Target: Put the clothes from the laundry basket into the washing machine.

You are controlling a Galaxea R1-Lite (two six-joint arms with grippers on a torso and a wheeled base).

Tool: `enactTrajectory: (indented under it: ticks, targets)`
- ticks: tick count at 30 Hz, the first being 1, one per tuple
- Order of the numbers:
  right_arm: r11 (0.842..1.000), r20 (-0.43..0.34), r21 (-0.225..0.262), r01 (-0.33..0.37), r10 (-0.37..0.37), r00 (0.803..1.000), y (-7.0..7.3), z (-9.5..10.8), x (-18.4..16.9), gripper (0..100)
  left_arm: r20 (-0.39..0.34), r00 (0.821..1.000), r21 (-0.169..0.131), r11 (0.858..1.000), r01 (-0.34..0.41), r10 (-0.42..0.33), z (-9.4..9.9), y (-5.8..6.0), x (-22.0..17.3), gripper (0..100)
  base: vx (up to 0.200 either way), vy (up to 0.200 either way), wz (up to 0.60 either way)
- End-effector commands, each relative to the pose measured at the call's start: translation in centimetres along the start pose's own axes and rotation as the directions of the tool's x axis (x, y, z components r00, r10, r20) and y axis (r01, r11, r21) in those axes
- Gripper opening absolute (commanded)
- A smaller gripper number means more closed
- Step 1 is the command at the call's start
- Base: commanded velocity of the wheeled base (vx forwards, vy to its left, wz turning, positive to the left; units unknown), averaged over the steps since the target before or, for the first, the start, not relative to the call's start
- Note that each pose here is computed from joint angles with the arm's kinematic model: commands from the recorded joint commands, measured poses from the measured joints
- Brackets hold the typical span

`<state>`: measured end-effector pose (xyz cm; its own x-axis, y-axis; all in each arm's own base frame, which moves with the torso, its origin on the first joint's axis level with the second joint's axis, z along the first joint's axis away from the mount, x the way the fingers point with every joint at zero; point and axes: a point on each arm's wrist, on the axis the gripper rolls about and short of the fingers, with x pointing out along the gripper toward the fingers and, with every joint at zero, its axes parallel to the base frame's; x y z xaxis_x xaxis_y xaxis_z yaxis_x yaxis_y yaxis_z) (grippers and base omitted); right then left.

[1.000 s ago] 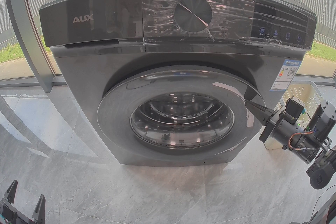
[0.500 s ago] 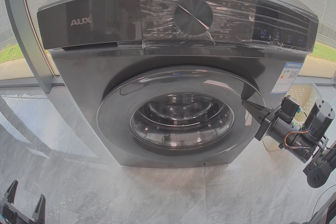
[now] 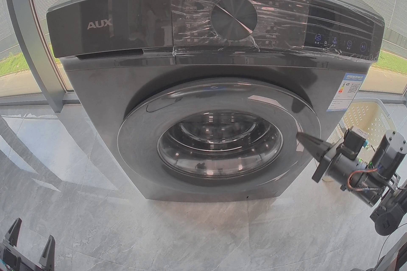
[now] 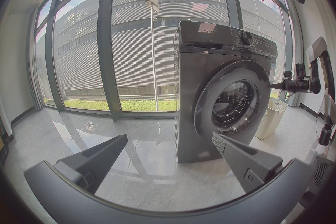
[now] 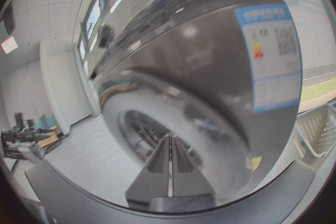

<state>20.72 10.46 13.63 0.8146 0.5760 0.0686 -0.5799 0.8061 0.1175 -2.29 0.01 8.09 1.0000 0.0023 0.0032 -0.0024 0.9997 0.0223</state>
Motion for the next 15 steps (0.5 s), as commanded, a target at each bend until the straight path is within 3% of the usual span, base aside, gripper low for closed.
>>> enactTrajectory:
  ticks: [1,2,15]
  targets:
    - [0.994,-0.063,-0.001,-0.108,0.108,0.992,2.1,-0.6,-3.4,0,-0.002,1.0,-0.001,1.0,-0.002,0.002,-0.4,0.0,0.0,100,0.0,0.0,0.0]
    - [0.993,-0.056,-0.007,-0.114,0.113,0.992,2.2,-0.4,-3.8,100,-0.002,1.0,0.001,1.0,-0.001,0.001,-0.4,0.0,0.0,100,0.0,0.0,0.0]
    - [0.994,-0.024,-0.019,-0.11,0.109,0.994,2.6,0.8,-7.3,100,-0.002,1.0,-0.001,1.0,-0.001,0.001,-0.4,0.0,0.0,100,0.0,0.0,0.0]
